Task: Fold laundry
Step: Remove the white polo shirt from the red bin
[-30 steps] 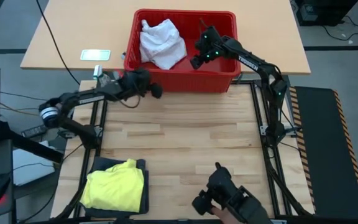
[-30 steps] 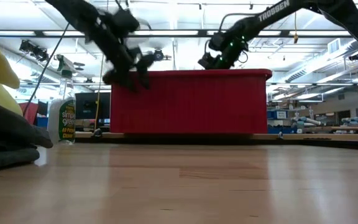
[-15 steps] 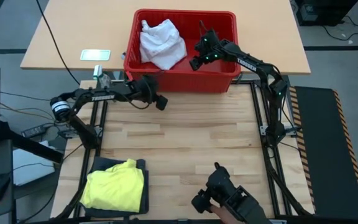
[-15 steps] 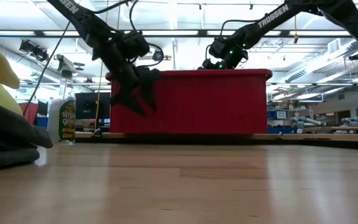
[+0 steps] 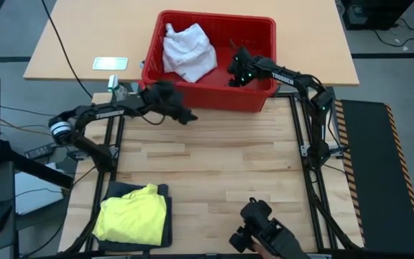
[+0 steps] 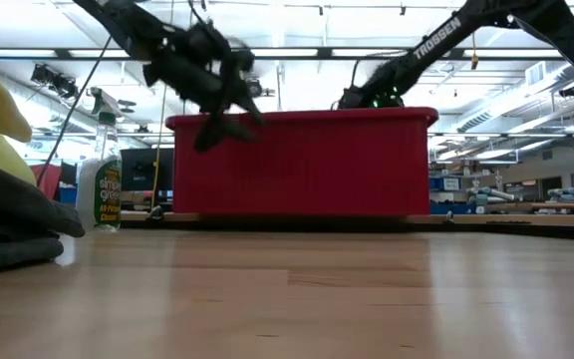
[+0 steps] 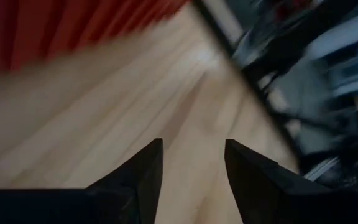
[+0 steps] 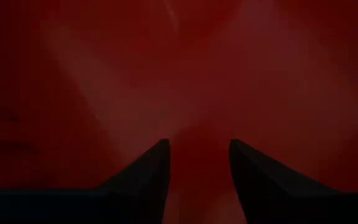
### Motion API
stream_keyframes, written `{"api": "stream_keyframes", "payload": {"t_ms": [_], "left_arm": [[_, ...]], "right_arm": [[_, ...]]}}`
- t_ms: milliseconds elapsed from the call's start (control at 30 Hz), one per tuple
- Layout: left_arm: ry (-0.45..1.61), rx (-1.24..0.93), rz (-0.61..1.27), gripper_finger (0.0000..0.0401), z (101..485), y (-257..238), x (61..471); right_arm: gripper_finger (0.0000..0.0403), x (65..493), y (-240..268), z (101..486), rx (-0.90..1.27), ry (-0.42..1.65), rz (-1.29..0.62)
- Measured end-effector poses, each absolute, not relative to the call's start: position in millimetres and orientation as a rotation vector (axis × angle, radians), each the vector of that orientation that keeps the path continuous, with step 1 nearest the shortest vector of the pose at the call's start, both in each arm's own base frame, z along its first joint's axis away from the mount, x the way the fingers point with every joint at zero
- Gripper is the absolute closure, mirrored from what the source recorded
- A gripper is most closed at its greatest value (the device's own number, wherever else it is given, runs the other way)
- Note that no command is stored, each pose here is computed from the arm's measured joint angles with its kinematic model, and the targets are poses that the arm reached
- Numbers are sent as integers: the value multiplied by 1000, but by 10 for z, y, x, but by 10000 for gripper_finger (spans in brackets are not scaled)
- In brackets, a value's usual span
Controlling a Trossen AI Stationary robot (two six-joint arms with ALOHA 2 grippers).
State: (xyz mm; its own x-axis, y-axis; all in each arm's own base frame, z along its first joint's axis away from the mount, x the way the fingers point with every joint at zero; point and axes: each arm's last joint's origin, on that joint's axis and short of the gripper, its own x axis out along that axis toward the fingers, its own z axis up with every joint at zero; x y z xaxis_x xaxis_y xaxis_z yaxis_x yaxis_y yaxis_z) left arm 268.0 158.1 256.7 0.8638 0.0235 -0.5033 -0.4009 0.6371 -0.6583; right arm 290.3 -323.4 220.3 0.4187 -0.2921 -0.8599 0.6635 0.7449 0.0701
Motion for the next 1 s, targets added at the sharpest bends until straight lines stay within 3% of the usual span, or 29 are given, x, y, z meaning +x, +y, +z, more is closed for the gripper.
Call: {"api": "stream_keyframes", "payload": {"t_ms": [200,400,767,900,1000], "left_arm": [[186,-738,219,229,3139,1522,2483],[49,-590,472,229,3343,1588,2278],[219,-398,821,226,2987,1872,2351],[331,-436,834,213,2721,1966,2451],[372,-487,741,206,2588,2005,2544]], "right_arm": [[233,2759,-3096,1763,458,1092,-591],[234,2705,-3037,1570,418,1107,-570],[234,2677,-2996,1689,437,1068,-572],[234,2729,-3046,1985,403,866,-614],[231,2824,-3140,2164,331,663,-642]]}}
